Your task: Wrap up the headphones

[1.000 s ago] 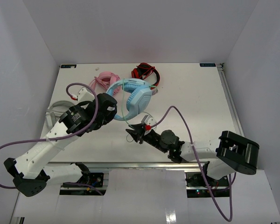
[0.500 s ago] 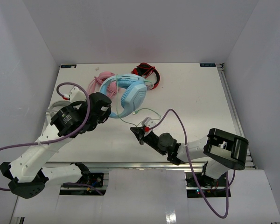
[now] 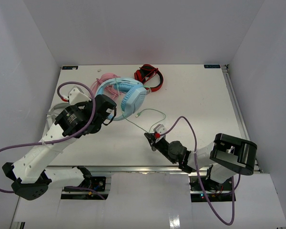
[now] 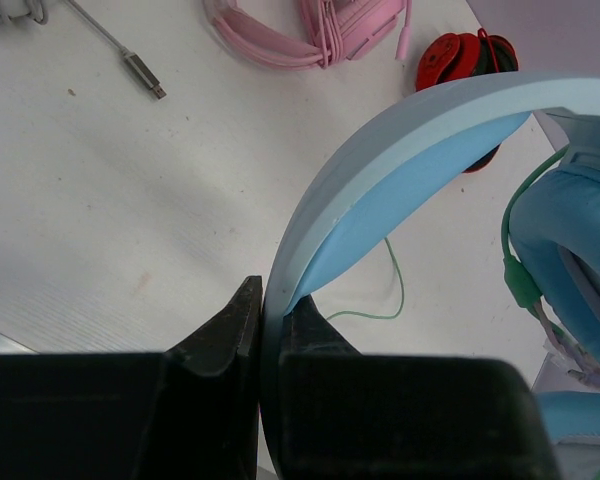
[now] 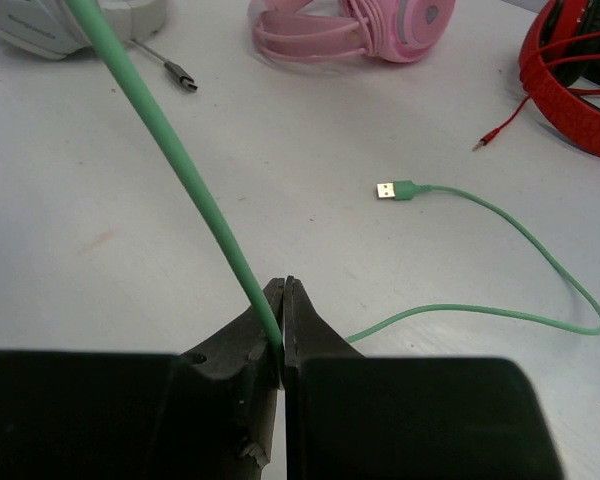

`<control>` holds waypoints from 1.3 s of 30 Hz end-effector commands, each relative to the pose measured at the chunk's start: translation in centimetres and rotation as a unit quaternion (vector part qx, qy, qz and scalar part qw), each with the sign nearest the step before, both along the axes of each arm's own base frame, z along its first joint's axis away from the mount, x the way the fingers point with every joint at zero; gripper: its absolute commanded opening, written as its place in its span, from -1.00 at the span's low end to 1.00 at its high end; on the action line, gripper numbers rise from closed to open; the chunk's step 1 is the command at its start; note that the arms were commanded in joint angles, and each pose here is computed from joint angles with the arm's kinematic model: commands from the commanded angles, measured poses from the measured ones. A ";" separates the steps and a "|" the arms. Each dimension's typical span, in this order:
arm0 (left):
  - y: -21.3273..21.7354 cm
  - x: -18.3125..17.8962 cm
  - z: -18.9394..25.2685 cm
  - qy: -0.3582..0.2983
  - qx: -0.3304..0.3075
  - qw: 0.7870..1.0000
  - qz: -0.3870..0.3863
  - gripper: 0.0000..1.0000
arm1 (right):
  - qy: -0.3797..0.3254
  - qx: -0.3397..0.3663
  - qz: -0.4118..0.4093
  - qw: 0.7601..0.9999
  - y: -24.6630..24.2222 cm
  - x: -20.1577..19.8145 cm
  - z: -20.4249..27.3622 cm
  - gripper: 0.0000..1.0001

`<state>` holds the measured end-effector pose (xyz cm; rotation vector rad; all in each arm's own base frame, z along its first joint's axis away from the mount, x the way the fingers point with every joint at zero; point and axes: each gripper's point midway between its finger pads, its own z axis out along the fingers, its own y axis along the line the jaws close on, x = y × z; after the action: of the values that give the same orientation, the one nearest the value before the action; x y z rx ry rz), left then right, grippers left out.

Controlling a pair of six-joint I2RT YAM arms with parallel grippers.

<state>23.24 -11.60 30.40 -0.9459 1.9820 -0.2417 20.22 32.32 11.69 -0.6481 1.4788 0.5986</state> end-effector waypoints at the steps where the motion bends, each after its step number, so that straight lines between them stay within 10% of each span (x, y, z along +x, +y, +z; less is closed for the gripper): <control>1: -1.3 1.0 4.6 -0.075 -0.067 0.995 -0.022 -1.00 | -0.058 0.107 -0.058 0.991 -2.1 2.5 5.6 -0.85; 14: -3.9 -1.2 7.2 -0.168 -0.119 0.962 -0.182 -1.00 | -0.032 0.141 0.002 0.990 -2.5 4.0 5.7 -0.85; 39: -7.0 1.4 7.8 -0.187 -0.204 0.950 -0.146 -1.00 | -0.048 0.151 0.148 0.976 3.5 -0.2 6.8 -0.85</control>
<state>23.64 -16.95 31.61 -0.6720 1.9286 -0.6938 20.58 34.25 10.21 -0.7373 1.5013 0.8875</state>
